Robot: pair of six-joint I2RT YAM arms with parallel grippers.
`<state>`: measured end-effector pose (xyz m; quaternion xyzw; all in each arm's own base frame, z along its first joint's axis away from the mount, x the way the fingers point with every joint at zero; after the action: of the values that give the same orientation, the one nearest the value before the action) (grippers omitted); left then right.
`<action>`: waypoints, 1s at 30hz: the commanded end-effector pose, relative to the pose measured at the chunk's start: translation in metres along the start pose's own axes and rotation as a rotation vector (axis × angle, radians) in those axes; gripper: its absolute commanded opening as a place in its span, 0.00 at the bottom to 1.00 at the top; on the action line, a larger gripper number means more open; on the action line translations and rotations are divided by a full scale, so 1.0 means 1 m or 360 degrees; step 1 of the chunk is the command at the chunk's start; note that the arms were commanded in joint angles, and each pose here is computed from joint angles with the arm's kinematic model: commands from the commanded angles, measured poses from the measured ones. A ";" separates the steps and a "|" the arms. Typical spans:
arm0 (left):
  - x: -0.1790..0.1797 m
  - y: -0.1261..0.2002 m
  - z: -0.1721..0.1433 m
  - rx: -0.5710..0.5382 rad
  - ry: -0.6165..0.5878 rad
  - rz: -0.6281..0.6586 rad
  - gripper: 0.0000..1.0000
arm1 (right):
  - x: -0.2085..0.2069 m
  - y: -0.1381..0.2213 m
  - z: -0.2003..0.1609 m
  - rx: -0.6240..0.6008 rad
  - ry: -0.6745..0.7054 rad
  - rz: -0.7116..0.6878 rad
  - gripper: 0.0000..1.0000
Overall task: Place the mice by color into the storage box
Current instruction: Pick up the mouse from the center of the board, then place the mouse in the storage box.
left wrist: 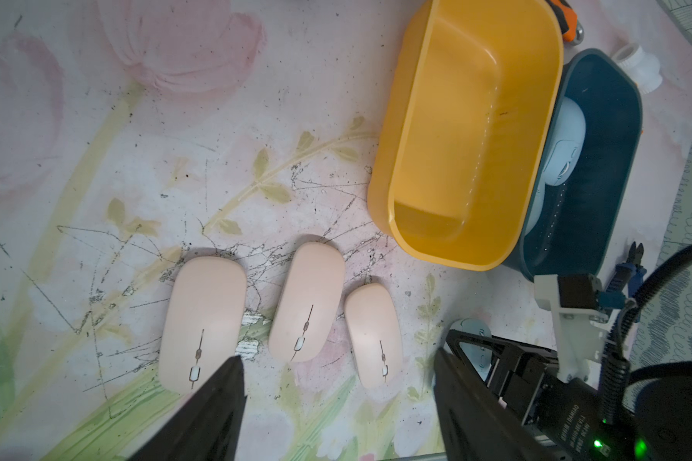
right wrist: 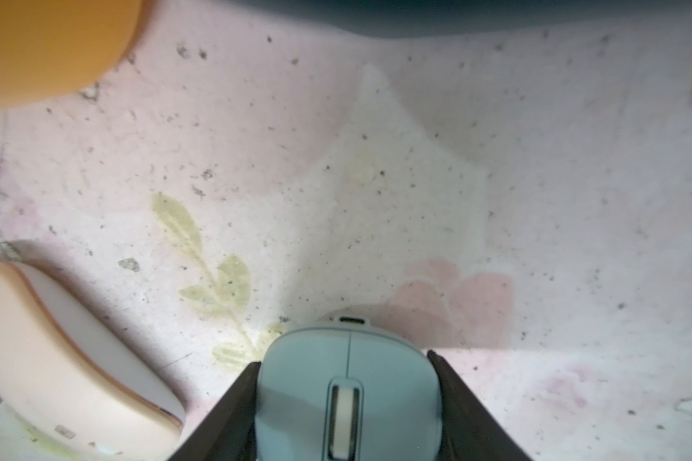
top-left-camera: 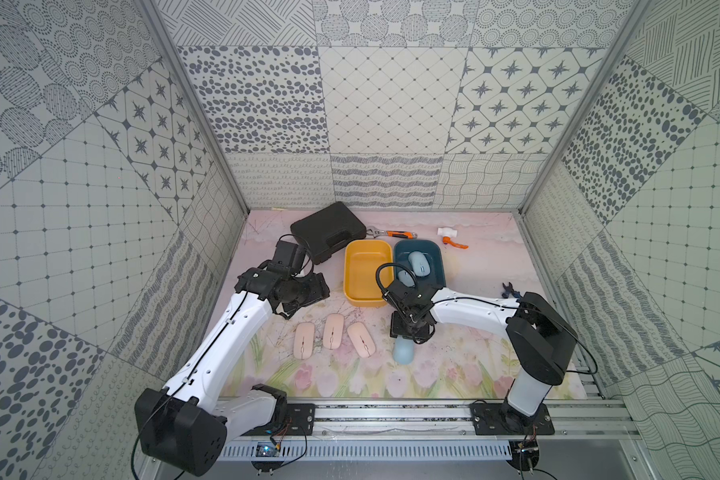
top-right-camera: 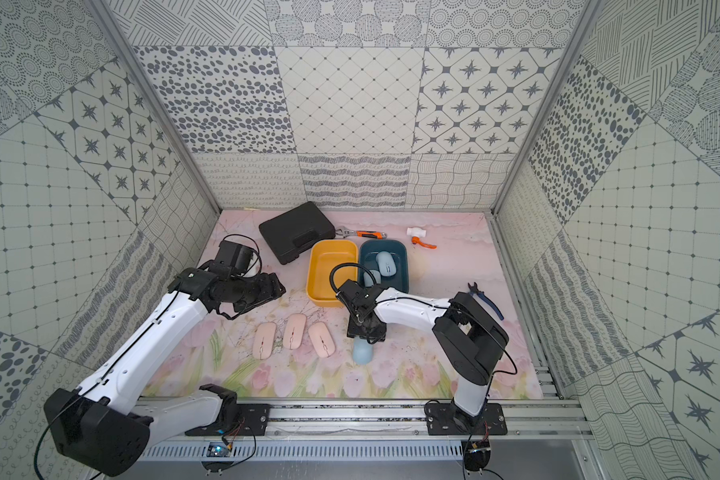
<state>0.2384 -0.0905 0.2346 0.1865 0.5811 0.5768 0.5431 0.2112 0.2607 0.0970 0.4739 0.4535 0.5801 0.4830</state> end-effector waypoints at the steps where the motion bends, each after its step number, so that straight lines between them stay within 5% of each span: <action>1: -0.002 -0.001 0.003 -0.0020 -0.0029 -0.0013 0.78 | 0.006 0.024 0.007 -0.0069 0.0020 0.0043 0.42; 30: 0.001 0.000 0.002 -0.0037 -0.0010 -0.0005 0.78 | -0.025 0.085 0.065 -0.0236 0.0039 0.0037 0.45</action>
<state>0.2373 -0.0896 0.2302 0.1913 0.5804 0.5785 0.5403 0.2569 0.2364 0.1631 0.4503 0.4232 0.6063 0.5006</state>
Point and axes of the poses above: each gripper's point midway between its finger pads, its own y axis back along the fingers, its own x axis along the line the jaws close on, z = x × y, the point moved 6 cm from there along y, back along the fingers, and after that the axes turned 9 degrees about y, right-handed, at the moved point
